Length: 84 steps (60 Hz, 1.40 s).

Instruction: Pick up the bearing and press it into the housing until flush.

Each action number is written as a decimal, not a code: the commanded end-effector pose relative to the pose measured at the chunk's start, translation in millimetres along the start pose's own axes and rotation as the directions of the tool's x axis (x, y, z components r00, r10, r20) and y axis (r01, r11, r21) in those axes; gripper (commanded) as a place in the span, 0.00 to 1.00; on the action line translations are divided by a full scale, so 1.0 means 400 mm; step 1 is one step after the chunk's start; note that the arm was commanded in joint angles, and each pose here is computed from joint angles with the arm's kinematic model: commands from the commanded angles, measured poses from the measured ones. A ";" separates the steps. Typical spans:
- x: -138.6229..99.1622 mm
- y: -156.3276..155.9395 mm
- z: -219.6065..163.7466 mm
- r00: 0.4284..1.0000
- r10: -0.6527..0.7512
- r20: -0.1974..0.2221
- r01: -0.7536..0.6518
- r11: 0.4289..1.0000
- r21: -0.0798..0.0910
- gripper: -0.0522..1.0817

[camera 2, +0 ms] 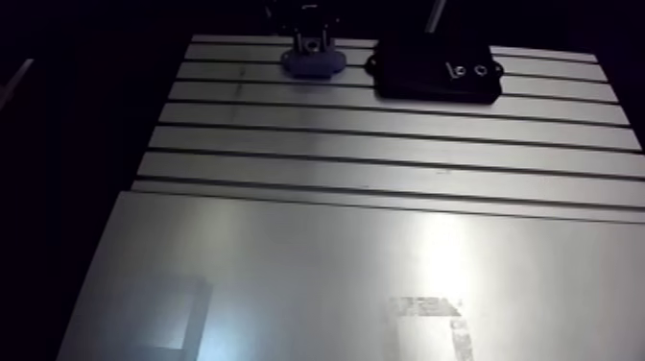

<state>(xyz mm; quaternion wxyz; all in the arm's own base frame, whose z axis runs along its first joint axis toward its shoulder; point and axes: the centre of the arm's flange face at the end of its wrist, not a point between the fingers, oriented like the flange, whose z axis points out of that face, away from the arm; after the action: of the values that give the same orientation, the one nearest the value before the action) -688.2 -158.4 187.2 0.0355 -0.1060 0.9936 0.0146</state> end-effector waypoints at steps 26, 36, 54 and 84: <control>-0.030 -0.005 -0.110 1.000 0.006 0.011 -0.006 1.000 0.016 0.05; -0.035 0.034 -0.135 0.996 0.077 0.042 -0.078 0.997 0.021 0.98; -0.028 0.054 -0.121 0.989 0.136 0.055 -0.137 0.990 0.022 1.00; -0.001 0.035 -0.082 0.987 0.157 0.013 -0.158 0.987 0.023 1.00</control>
<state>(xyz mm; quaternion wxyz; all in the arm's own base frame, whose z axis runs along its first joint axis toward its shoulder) -691.0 -144.9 230.0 0.0391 -0.0278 0.9988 0.0057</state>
